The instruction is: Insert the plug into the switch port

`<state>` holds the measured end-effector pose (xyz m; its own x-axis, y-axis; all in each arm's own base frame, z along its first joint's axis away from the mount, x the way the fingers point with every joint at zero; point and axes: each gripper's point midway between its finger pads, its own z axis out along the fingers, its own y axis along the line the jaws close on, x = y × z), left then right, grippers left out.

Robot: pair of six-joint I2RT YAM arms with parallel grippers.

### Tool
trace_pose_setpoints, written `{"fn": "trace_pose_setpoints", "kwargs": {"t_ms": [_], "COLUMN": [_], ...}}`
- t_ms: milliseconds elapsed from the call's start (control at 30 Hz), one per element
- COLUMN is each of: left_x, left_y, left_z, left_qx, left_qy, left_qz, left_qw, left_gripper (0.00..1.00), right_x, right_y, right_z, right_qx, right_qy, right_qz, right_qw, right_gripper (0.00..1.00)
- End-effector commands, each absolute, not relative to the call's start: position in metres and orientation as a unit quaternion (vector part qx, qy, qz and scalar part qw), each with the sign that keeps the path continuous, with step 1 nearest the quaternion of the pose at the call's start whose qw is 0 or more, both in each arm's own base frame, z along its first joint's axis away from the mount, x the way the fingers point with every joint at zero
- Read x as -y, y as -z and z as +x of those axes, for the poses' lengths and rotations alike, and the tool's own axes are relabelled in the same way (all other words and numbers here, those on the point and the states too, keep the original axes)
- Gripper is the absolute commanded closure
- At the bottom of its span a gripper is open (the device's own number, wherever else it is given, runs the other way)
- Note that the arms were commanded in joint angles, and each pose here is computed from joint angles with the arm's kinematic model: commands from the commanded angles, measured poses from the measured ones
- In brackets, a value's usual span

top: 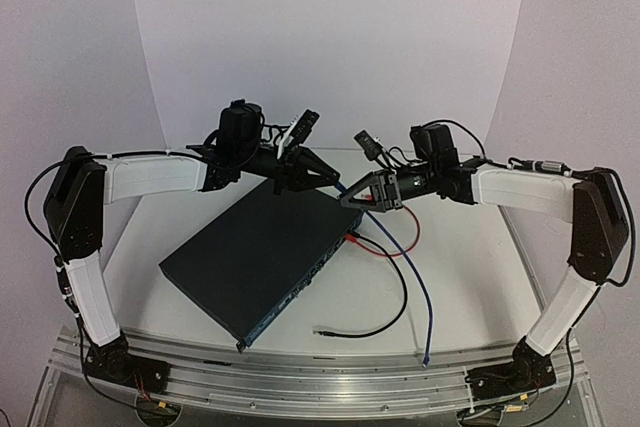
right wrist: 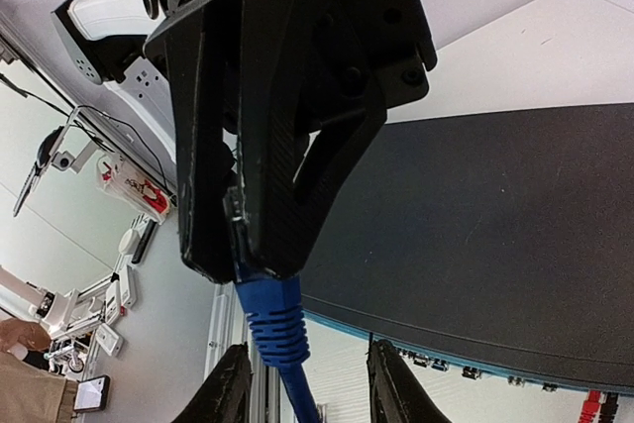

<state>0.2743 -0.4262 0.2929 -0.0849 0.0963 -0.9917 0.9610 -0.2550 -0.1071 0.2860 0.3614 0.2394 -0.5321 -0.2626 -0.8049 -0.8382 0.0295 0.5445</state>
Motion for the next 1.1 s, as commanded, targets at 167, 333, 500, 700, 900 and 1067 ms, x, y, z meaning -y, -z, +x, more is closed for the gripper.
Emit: {"fn": "trace_pose_setpoints", "kwargs": {"t_ms": [167, 333, 500, 700, 900, 1067], "left_x": [0.425, 0.427, 0.429, 0.404, 0.350, 0.320], "left_y": [-0.305, -0.303, -0.297, -0.274, -0.251, -0.220], "left_z": [0.274, 0.281, 0.312, 0.380, 0.440, 0.475], "left_qx": [-0.461, -0.477, -0.548, -0.682, -0.767, -0.818], "left_qy": [0.561, 0.552, 0.513, 0.422, 0.369, 0.302], "left_qz": [0.558, 0.547, 0.496, 0.371, 0.250, 0.197], "left_qw": [0.402, 0.410, 0.437, 0.468, 0.461, 0.448], "left_gripper": [1.00, 0.69, 0.00, 0.00, 0.00, 0.00], "right_x": [-0.369, -0.366, -0.353, -0.299, -0.255, -0.251], "right_y": [-0.265, -0.263, -0.237, -0.168, -0.107, -0.080], "right_z": [0.287, 0.294, 0.310, 0.328, 0.327, 0.346], "right_qx": [-0.639, -0.658, -0.712, -0.820, -0.865, -0.877], "right_qy": [-0.576, -0.556, -0.507, -0.356, -0.218, -0.179], "right_qz": [-0.425, -0.407, -0.374, -0.359, -0.400, -0.401], "right_qw": [0.282, 0.302, 0.309, 0.267, 0.213, 0.196], "right_gripper": [0.94, 1.00, 1.00, 1.00, 1.00, 1.00]}}
